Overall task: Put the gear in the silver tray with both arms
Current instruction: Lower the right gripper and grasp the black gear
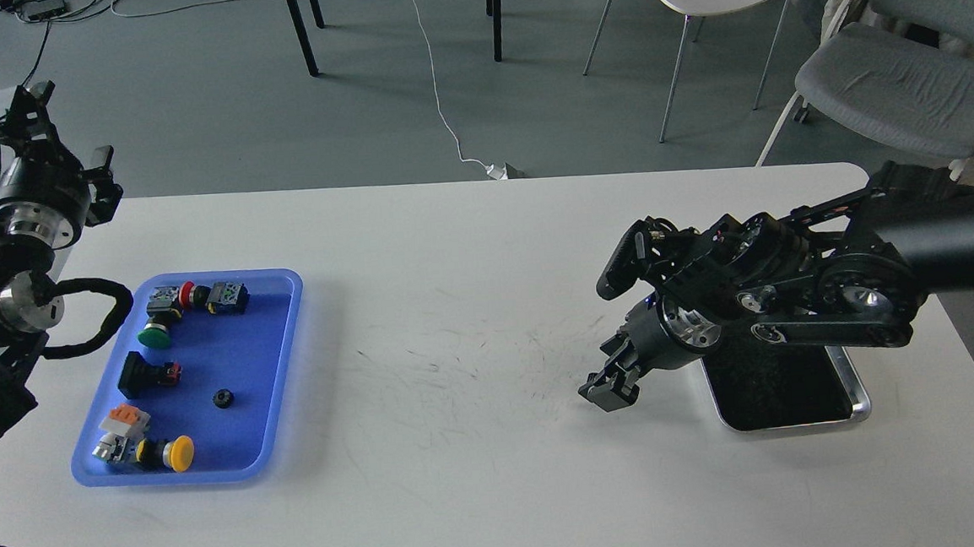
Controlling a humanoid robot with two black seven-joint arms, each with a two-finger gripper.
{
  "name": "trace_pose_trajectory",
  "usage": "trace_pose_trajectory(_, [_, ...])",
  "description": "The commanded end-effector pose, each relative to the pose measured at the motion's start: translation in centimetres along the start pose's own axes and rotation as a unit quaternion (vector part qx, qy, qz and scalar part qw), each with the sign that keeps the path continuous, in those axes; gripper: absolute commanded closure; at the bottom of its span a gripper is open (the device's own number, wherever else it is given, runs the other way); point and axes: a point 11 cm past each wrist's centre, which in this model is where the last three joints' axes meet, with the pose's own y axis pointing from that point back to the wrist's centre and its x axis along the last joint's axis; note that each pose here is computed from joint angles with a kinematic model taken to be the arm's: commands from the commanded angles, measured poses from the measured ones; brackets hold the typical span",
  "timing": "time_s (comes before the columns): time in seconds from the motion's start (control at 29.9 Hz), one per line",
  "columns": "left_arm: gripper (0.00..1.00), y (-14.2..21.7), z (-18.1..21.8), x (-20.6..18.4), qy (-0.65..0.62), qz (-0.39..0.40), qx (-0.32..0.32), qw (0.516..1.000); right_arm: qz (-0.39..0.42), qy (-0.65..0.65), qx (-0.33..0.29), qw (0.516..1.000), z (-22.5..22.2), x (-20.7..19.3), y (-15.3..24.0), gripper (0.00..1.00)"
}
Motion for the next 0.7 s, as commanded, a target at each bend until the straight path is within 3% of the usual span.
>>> trace_pose_trajectory(0.0, [0.02,0.0,0.0,0.0,-0.001,0.0,0.0,1.0,-0.002,0.003,0.002,1.0,-0.2,0.1,-0.3,0.36])
trace_pose_trajectory(0.47, [0.02,0.2,-0.2,0.2,0.0,0.001,0.0,1.0,-0.016,0.0,0.001,1.0,0.2,-0.8,-1.4,0.42])
trace_pose_trajectory(0.67, [0.02,0.2,-0.3,0.2,0.0,0.001,0.0,1.0,-0.015,0.007,-0.002,1.0,0.2,-0.2,-1.5,0.49])
